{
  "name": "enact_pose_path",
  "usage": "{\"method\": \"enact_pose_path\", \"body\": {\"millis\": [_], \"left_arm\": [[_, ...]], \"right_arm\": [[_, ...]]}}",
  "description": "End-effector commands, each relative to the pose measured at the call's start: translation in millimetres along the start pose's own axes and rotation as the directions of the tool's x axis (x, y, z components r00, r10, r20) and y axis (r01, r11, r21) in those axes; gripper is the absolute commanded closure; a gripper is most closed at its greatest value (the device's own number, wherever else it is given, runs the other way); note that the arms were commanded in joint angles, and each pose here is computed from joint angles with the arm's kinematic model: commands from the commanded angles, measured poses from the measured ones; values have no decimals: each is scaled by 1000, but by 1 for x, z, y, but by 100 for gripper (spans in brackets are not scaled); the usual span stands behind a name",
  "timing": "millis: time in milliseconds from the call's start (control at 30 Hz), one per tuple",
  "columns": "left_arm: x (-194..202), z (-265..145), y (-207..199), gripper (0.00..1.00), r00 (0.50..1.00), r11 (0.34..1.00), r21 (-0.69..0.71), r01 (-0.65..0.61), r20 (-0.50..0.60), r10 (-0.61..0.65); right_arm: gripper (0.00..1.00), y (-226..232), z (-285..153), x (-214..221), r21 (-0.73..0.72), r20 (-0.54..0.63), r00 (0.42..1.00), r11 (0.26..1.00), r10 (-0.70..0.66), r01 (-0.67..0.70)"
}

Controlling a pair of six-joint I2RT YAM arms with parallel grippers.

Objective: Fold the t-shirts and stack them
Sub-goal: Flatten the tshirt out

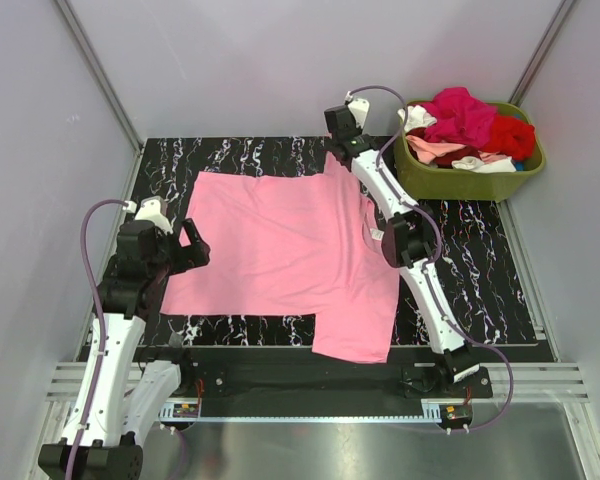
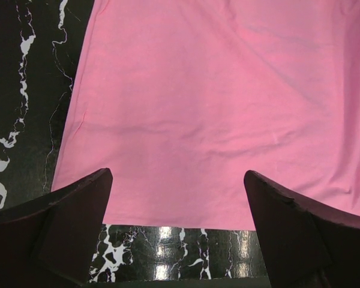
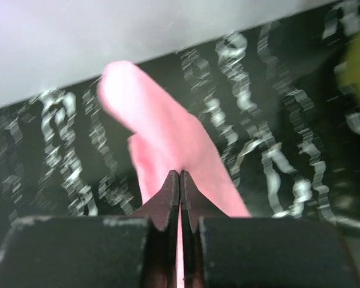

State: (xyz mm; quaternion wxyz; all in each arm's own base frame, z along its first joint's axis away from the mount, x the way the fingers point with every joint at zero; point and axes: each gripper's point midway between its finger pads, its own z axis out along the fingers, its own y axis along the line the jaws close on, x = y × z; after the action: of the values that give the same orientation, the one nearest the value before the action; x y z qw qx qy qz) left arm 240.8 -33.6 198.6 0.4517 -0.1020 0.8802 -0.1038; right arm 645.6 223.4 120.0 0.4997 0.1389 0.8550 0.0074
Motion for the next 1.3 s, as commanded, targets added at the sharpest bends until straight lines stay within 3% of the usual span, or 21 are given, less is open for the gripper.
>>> {"method": "enact_pose_path", "body": {"millis": [0, 67, 133, 200, 233, 267, 300, 367, 467, 533, 567, 633, 700, 767, 1033, 1067, 1267], "left_arm": [[-13, 0, 1, 1, 998, 1000, -13, 3, 58, -2], [-13, 0, 1, 1, 998, 1000, -16, 6, 57, -5], [-12, 0, 2, 1, 999, 1000, -22, 8, 54, -7], [-12, 0, 3, 1, 998, 1000, -28, 10, 55, -8], [-12, 1, 4, 1, 999, 999, -30, 11, 52, -9], [-12, 1, 4, 1, 999, 999, -30, 11, 51, -9], [-11, 4, 5, 1, 999, 999, -35, 12, 41, -11], [-10, 9, 7, 1, 1000, 999, -47, 18, 18, -17], [-9, 16, 12, 1, 1000, 996, -88, 24, -13, -26], [-13, 21, 8, 1, 999, 996, -79, 47, -21, -49], [-15, 32, 6, 1, 998, 996, -72, 56, -31, -58], [-19, 45, -1, 1, 996, 996, -51, 75, -42, -77], [-17, 73, -1, 1, 992, 995, -58, 86, -83, -90], [-18, 102, -6, 1, 986, 994, -50, 95, -131, -101], [-37, 187, -22, 1, 967, 996, -2, 95, -236, -93], [-21, 203, -18, 1, 950, 995, -18, 101, -297, -102], [13, 227, -15, 1, 909, 988, -34, 153, -387, -154]], "right_arm": [[100, -30, -14, -81, 111, 211, 978, 993, 9, -33], [100, -29, -15, -95, 97, 246, 969, 995, -17, -7], [85, -10, -20, -103, -6, 253, 967, 1000, -27, 29], [55, -7, -21, -102, -21, 246, 969, 999, -28, 34], [24, -8, -23, -102, -19, 235, 972, 1000, -18, 23], [6, -11, -22, -92, -8, 199, 979, 999, -35, 37], [1, -11, -31, -97, -13, 194, 980, 999, -33, 36], [0, -19, -36, -82, 2, 125, 991, 999, -42, 42], [0, -17, -84, -104, -67, 86, 996, 997, -17, 23], [0, -17, -99, -82, -96, 0, 999, 995, -33, 33], [0, -15, -127, -98, -135, 12, 1000, 991, -17, 19], [0, -14, -138, -55, -194, -132, 991, 981, -19, -7], [0, -13, -161, -40, -256, -207, 978, 966, -19, -36], [1, -15, -171, 3, -295, -340, 939, 954, -43, -63], [1, -38, -153, 108, -314, -610, 776, 948, -162, -49], [1, -44, -144, 123, -297, -640, 751, 953, -161, -50], [2, -76, -124, 159, -251, -713, 682, 967, -160, -35]]}}
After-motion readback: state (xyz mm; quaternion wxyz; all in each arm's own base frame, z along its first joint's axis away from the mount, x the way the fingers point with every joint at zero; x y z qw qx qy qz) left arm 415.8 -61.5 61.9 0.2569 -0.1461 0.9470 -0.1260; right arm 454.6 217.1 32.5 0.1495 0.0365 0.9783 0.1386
